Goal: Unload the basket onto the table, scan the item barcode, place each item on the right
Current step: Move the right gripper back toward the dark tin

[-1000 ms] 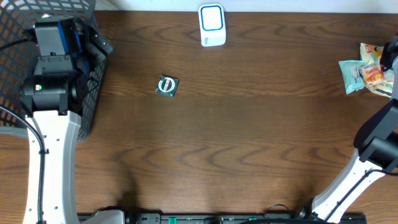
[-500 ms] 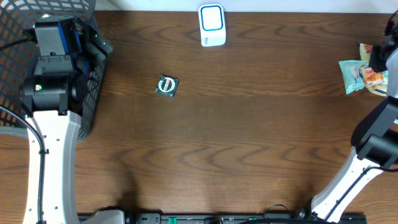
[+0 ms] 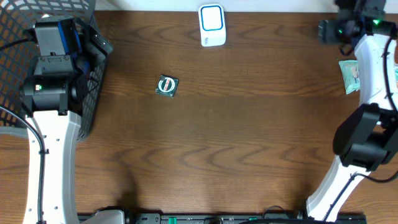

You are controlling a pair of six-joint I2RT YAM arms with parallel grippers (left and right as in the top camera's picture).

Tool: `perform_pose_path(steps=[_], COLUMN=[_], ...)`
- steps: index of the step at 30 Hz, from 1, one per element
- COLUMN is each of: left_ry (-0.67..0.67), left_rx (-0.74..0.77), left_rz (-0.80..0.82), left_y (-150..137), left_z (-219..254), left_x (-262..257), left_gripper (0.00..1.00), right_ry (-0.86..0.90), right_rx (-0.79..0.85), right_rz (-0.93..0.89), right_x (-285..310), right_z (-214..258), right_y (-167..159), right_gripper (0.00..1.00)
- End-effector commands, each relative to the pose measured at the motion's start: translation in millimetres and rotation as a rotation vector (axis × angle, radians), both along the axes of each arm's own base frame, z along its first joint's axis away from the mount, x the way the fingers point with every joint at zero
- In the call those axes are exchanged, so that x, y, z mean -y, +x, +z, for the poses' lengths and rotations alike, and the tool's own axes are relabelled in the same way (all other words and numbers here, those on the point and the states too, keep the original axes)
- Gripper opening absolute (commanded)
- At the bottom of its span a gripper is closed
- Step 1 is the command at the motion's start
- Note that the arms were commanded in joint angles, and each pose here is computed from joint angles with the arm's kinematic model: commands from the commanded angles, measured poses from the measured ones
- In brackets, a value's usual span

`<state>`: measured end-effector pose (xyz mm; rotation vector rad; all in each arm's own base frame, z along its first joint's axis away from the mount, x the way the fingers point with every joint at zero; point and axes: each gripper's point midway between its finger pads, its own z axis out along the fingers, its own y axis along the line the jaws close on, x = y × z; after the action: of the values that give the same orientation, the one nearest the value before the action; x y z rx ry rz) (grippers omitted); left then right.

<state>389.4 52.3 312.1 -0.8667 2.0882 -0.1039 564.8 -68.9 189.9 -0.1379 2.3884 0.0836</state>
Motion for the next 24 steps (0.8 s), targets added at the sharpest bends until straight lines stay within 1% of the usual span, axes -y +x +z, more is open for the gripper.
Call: perform_pose_path(steps=[1,4,6,9,11,15,17,21,24], left_ry=[-0.007,-0.007,-0.007,-0.007,-0.007,-0.007,-0.007,-0.007,-0.007], left_rx=[0.006,0.006,0.006,0.006,0.006,0.006,0.006,0.006,0.006], left_rz=[0.013,0.013,0.013,0.013,0.013,0.013,0.013,0.013,0.013], left_y=[-2,-2,-2,-2,-2,-2,-2,-2,-2], left_z=[2,2,2,2,2,2,2,2,2], left_x=[-2,-2,-2,-2,-2,-2,-2,-2,-2], left_gripper=[0.98,0.98,0.98,0.98,0.97,0.98,0.98,0.98,0.98], right_ry=[0.349,0.383,0.376,0.353,0.343,0.299,0.286,0.326,0.291], right_rx=[0.076,0.061,0.035,0.006,-0.017,-0.036,-0.037,-0.099,-0.077], right_rz=[0.381,0.48,0.525,0.592,0.577,0.455,0.43,0.567,0.578], right_x=[-111,-158,-188,-237,-265,-308,-330,-389,-418], right_z=[34,29,21,7,-3,-26,-34,-38,-42], right_y=[-10,-14,-18,-25,-24,-16,-17,-57,-67], right_gripper=[0.9,0.91,0.99,0.99,0.99,0.99,0.99,0.99,0.99])
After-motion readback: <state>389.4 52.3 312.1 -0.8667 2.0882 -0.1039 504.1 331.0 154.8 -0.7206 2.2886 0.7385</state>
